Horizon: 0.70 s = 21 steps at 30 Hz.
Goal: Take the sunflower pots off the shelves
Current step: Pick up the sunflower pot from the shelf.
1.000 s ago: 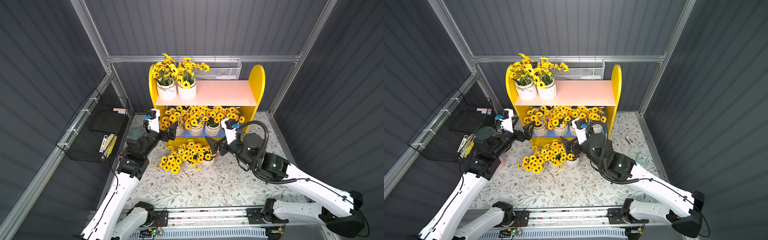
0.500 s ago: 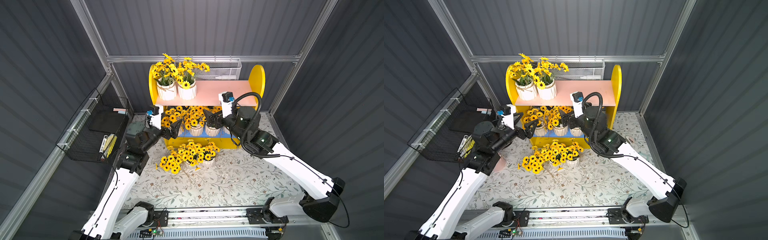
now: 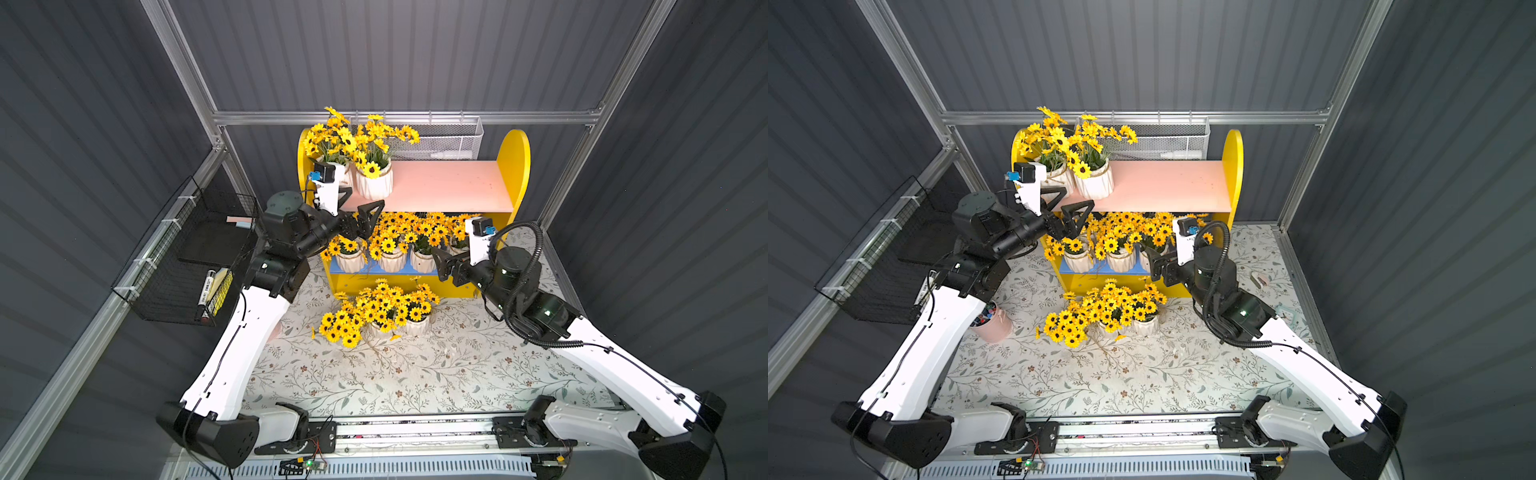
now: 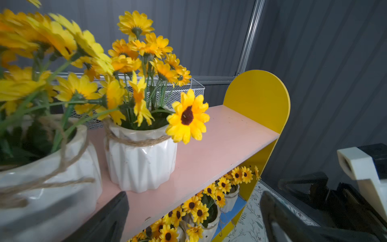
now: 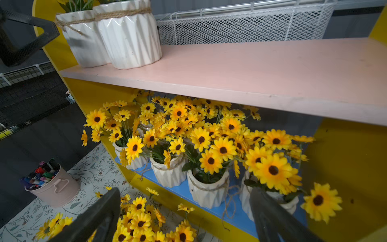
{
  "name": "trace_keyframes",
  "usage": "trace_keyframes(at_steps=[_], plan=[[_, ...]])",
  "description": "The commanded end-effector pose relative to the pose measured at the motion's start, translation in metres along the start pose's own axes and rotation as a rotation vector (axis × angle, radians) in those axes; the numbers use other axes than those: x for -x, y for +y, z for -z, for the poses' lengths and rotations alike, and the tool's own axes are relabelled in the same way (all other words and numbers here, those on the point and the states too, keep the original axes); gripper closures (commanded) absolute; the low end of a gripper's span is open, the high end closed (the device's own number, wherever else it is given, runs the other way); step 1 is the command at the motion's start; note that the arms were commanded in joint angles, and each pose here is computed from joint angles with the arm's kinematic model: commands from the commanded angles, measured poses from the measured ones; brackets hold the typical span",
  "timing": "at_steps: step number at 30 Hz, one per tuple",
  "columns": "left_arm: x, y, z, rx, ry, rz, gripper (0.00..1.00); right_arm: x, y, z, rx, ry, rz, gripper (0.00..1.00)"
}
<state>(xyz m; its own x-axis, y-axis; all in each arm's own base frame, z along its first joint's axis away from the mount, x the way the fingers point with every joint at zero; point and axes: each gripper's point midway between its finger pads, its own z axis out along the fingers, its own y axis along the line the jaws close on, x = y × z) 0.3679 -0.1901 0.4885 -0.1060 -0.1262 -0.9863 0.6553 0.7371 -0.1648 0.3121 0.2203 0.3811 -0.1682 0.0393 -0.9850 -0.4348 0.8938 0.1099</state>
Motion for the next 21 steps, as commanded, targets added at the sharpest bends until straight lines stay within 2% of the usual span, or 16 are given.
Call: trace_keyframes(at_steps=[1,7,21], plan=[[0.006,-0.022,-0.004,-0.121,0.036,0.068,0.01,-0.006,-0.012,0.01,-0.032,-0.005,-0.041,0.01],[0.012,-0.014,-0.019,-0.108,0.036,0.127,0.01,-0.016,-0.019,0.023,-0.039,-0.012,-0.058,0.01],[0.008,-0.008,-0.046,-0.074,0.01,0.101,0.01,-0.031,-0.023,0.032,-0.024,-0.005,-0.076,0.01]])
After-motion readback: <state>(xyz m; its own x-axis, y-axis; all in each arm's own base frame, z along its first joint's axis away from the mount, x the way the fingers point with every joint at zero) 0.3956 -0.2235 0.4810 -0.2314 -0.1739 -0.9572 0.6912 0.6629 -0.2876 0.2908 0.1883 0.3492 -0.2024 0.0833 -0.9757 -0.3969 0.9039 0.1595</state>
